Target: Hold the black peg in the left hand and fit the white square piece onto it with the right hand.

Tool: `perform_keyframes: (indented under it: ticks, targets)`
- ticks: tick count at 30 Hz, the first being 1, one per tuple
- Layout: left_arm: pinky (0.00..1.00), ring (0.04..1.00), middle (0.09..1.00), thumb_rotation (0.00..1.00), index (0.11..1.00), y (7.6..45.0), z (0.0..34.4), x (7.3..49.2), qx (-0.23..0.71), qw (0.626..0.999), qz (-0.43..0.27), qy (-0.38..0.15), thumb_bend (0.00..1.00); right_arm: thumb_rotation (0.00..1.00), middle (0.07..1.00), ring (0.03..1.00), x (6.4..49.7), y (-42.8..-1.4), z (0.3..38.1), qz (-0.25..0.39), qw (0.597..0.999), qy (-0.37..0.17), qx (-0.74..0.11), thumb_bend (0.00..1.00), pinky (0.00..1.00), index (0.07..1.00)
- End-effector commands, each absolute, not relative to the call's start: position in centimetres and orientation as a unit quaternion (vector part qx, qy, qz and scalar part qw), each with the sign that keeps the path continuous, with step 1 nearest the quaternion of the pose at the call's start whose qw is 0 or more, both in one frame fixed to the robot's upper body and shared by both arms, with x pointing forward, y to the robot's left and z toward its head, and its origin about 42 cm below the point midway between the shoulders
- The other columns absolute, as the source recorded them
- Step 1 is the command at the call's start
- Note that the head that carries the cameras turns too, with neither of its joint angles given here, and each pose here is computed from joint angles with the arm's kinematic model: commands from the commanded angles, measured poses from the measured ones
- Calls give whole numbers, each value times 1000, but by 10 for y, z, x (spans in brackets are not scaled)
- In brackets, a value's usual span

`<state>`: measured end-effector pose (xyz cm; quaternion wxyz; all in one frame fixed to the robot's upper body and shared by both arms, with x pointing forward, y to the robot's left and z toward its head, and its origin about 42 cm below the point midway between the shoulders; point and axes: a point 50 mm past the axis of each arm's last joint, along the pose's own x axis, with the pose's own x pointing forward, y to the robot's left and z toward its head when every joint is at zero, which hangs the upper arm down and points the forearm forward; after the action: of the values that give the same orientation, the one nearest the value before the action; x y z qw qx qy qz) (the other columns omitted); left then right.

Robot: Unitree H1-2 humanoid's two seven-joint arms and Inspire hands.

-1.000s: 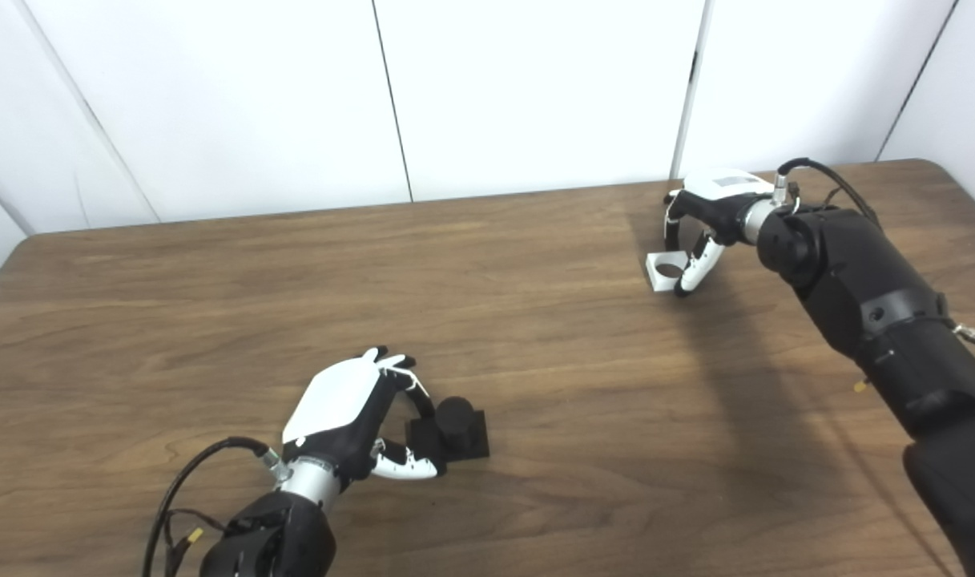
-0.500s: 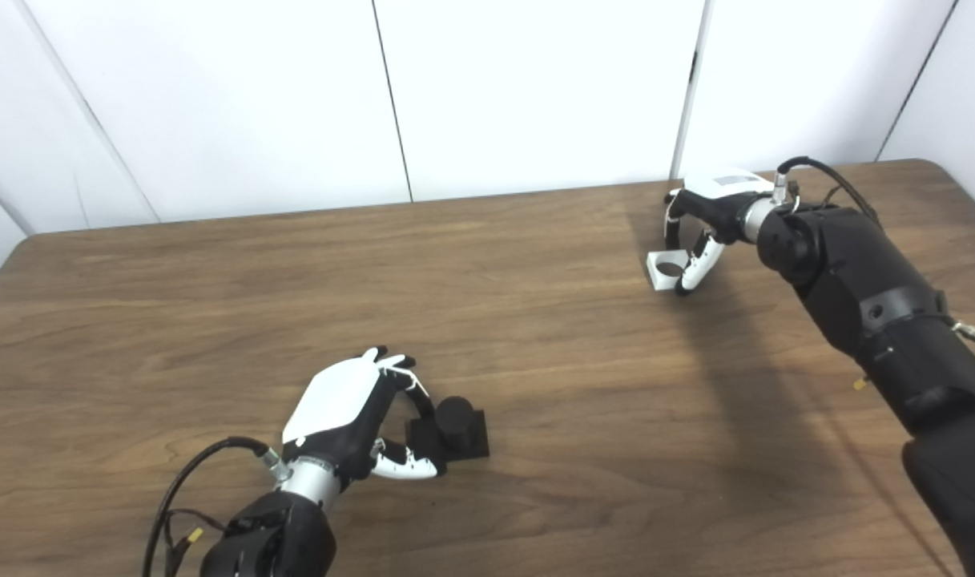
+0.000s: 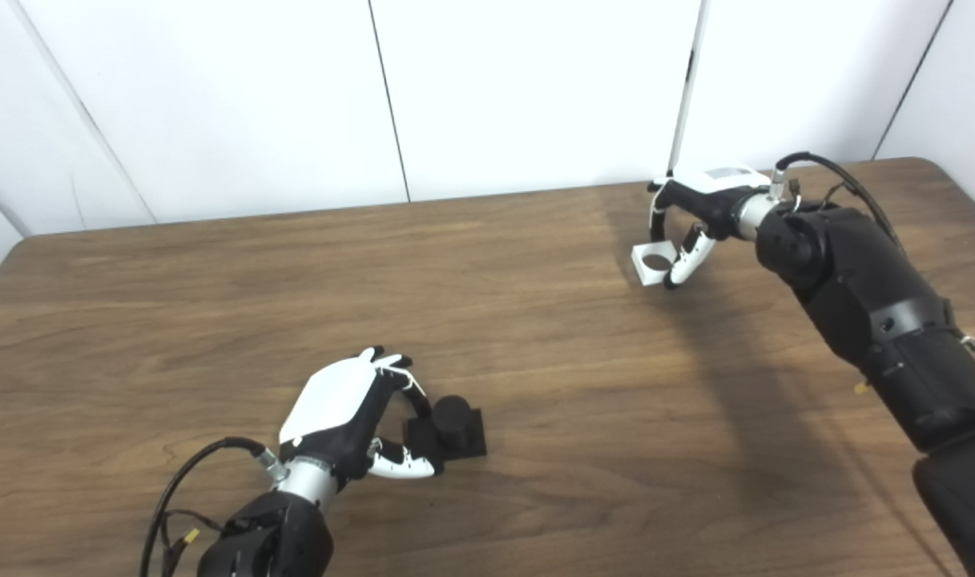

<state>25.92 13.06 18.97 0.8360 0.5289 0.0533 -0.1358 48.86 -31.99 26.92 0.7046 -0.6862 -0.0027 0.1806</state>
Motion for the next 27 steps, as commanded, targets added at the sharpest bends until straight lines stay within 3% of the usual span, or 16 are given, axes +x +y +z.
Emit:
perform_keyframes:
  ticks: [1, 15, 27]
  targets:
    - [1000, 1000, 909, 54, 488, 133, 196, 264, 540, 832, -120, 37, 523, 143, 942, 1000, 489, -322, 304, 160, 704, -40, -691, 525, 951, 490]
    - [1000, 1000, 905, 55, 488, 132, 195, 265, 543, 830, -120, 39, 524, 146, 936, 1000, 455, -283, 332, 211, 698, -105, -676, 525, 982, 491]
    - [1000, 1000, 907, 55, 487, 128, 194, 266, 543, 831, -118, 37, 524, 149, 941, 1000, 415, -237, 351, 263, 669, -159, -677, 525, 996, 491]
